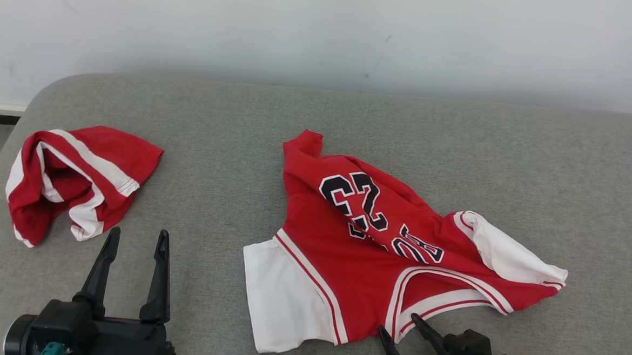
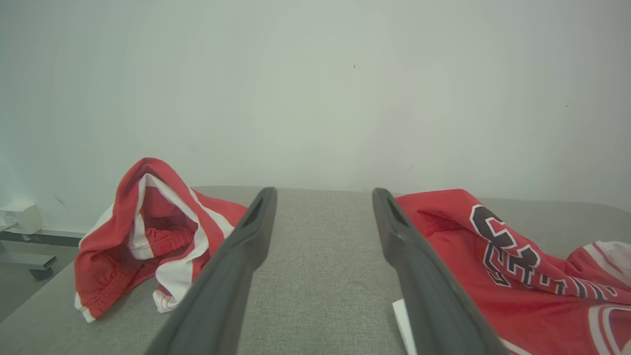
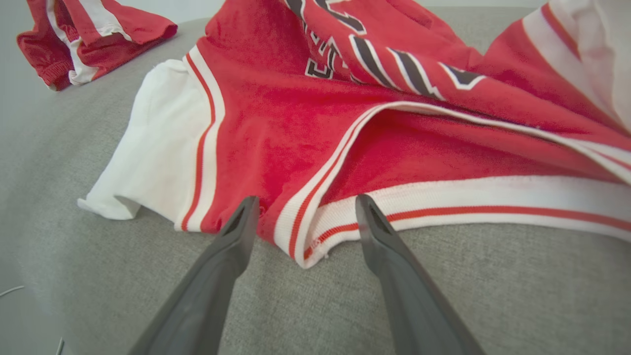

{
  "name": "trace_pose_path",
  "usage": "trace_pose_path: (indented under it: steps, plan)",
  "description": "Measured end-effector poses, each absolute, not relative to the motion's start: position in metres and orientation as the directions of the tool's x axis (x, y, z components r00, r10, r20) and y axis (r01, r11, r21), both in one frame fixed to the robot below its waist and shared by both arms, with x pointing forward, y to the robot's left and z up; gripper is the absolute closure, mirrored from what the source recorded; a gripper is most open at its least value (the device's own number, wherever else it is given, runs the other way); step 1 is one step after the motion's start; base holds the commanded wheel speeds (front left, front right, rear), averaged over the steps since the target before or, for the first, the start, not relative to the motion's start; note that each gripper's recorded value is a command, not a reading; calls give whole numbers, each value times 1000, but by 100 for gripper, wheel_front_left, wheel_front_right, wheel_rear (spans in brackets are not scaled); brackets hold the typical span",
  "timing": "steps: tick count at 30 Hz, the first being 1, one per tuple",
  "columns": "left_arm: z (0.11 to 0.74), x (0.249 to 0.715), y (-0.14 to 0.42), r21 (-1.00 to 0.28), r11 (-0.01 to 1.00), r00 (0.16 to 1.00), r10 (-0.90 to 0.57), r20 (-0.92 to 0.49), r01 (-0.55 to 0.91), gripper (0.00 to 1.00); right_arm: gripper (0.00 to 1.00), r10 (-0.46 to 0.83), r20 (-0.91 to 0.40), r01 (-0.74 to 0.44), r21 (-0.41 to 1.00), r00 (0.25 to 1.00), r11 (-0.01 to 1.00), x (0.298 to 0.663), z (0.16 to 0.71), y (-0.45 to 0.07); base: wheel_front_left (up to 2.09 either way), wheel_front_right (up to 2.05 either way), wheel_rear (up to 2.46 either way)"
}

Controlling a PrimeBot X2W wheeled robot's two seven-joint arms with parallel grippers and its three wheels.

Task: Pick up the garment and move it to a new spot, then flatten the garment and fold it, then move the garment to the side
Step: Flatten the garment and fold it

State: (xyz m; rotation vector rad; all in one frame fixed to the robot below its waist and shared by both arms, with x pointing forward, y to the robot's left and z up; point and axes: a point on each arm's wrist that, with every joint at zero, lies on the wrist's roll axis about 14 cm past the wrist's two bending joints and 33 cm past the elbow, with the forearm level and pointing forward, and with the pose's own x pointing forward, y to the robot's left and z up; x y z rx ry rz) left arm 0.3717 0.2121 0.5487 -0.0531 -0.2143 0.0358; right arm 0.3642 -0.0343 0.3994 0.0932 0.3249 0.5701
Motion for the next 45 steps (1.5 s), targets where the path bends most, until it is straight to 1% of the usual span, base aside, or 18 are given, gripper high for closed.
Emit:
trace_pose_path:
  steps: [6, 7, 8, 10, 11, 15, 18, 22, 30, 37, 41, 42, 43, 44, 45]
  plan:
    - [545, 369, 220, -57, 997, 978, 64, 200, -54, 0, 0, 554, -347, -524, 186, 757, 831, 364, 379, -27, 0, 0, 0]
    - [544, 368, 221, -58, 997, 978, 66, 197, -56, 0, 2, 553, -352, -521, 191, 755, 832, 364, 378, -26, 0, 0, 0]
    - [544, 368, 221, -58, 997, 978, 68, 197, -57, 0, 41, 554, -356, -522, 191, 753, 832, 365, 377, -25, 0, 0, 0]
    - [544, 368, 222, -59, 997, 978, 70, 197, -59, 0, 96, 550, -363, -516, 195, 753, 834, 366, 375, -26, 0, 0, 0]
    - [545, 368, 222, -58, 996, 978, 70, 199, -60, 0, 100, 547, -366, -511, 198, 753, 836, 366, 375, -26, 0, 0, 0]
    - [545, 370, 221, -60, 997, 977, 66, 201, -55, 0, 100, 534, -364, -493, 205, 764, 845, 369, 376, -30, 0, 0, 0]
    - [545, 374, 217, -61, 997, 978, 55, 200, -44, 0, 100, 504, -344, -466, 192, 793, 864, 377, 383, -45, 0, 0, 0]
    - [543, 379, 211, -65, 998, 980, 37, 197, -24, 0, 100, 425, -321, -402, 136, 847, 905, 388, 392, -88, 0, 0, 0]
    - [541, 387, 191, -80, 996, 981, -19, 193, 35, 0, 100, 243, -300, -255, -1, 923, 967, 387, 406, -187, 0, 0, 0]
    - [540, 389, 186, -83, 995, 981, -33, 190, 49, 0, 100, 90, -318, -131, -110, 944, 985, 378, 414, -268, 0, 0, 0]
    - [539, 389, 186, -81, 996, 982, -33, 188, 49, 0, 100, 24, -315, -73, -144, 949, 987, 377, 422, -299, 0, 0, 0]
    - [539, 389, 186, -81, 995, 982, -35, 188, 51, 0, 93, 16, -317, -64, -143, 948, 988, 376, 422, -302, 0, 0, 0]
    - [539, 389, 186, -81, 995, 982, -35, 187, 51, 0, 31, 14, -317, -62, -139, 948, 988, 376, 422, -303, 0, 0, 0]
    - [539, 389, 186, -80, 995, 982, -35, 186, 51, 0, 31, 17, -317, -63, -134, 948, 989, 375, 421, -301, 0, 0, 0]
    - [538, 389, 186, -80, 995, 982, -36, 184, 52, 0, 0, 17, -313, -59, -128, 950, 990, 375, 422, -300, 0, 0, 0]
